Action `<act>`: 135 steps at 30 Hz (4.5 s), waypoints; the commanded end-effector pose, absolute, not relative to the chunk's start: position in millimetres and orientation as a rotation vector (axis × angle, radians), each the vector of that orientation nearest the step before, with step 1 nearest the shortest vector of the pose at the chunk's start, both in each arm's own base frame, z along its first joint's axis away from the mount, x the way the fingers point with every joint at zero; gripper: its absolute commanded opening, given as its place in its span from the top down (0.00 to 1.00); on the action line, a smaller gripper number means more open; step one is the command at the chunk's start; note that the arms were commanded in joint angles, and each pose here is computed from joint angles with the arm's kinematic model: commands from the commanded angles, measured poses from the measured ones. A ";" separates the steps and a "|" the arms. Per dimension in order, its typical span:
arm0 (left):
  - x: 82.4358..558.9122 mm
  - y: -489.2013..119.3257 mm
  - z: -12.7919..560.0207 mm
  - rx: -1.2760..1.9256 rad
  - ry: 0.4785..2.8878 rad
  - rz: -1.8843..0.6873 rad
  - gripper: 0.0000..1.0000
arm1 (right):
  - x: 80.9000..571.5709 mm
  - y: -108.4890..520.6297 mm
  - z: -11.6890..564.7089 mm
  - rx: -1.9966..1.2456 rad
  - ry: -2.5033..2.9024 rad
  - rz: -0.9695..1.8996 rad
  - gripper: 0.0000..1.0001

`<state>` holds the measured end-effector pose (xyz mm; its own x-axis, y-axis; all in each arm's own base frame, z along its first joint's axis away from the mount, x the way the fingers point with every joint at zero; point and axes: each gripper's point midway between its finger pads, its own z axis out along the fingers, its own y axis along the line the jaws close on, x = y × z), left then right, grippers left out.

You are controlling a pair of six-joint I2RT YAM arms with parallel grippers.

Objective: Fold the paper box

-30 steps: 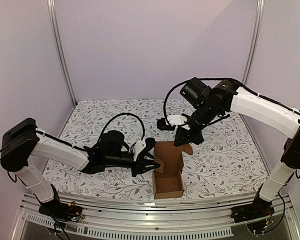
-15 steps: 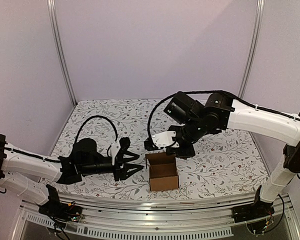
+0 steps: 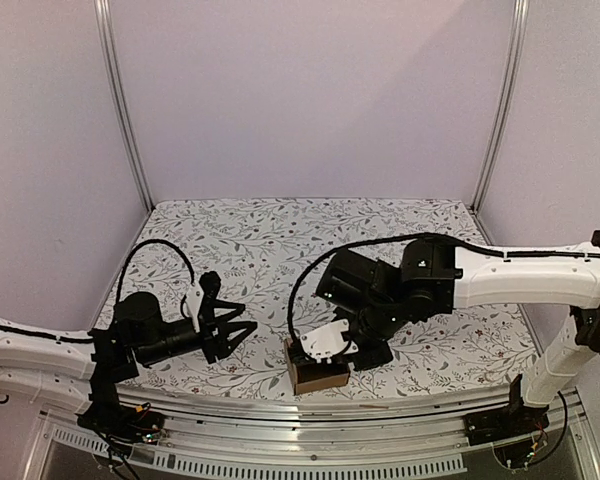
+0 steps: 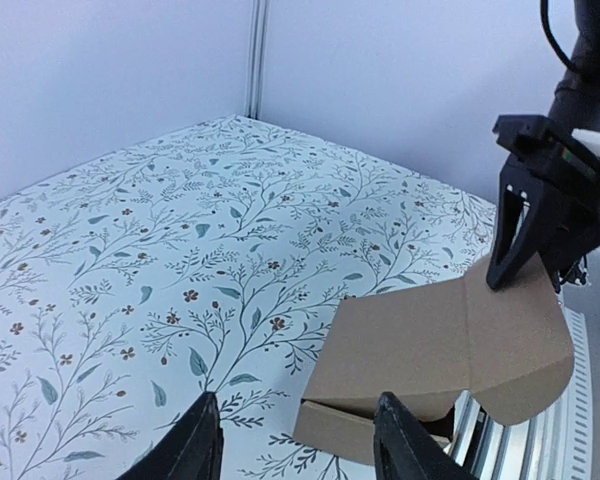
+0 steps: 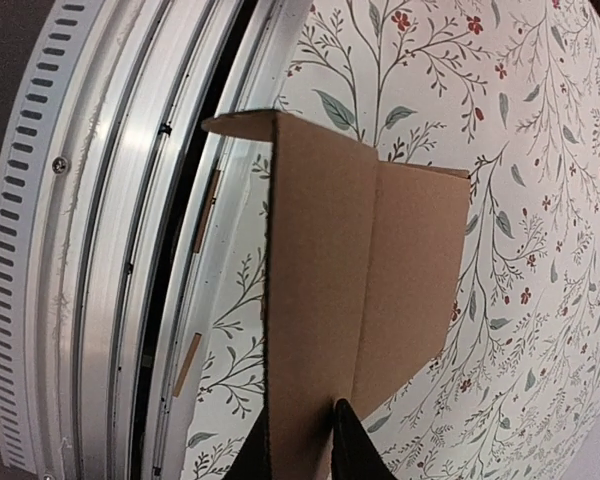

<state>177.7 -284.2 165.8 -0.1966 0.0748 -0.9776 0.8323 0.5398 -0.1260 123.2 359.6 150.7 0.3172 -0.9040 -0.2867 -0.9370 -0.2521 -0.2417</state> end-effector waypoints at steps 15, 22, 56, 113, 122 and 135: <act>189.8 -296.8 142.1 0.604 1.821 -0.824 0.49 | 69.6 353.4 80.4 -2.428 1.721 0.258 0.45; 167.3 -349.9 113.6 0.743 1.912 -0.855 0.48 | 76.1 355.6 72.4 -2.399 1.752 0.228 0.39; 207.4 -391.5 68.6 1.131 1.746 -0.479 0.46 | 214.7 313.8 139.2 -1.532 2.459 0.864 0.11; 193.1 -220.3 181.6 0.131 2.101 -0.450 0.44 | 188.5 387.0 106.3 -1.935 2.136 0.448 0.50; 190.6 -209.6 181.3 0.104 2.077 -0.477 0.44 | 192.3 379.9 58.5 -2.004 2.075 0.111 0.60; 191.2 -207.1 169.0 0.111 2.090 -0.440 0.44 | 206.3 392.0 91.4 -1.896 2.012 0.098 0.58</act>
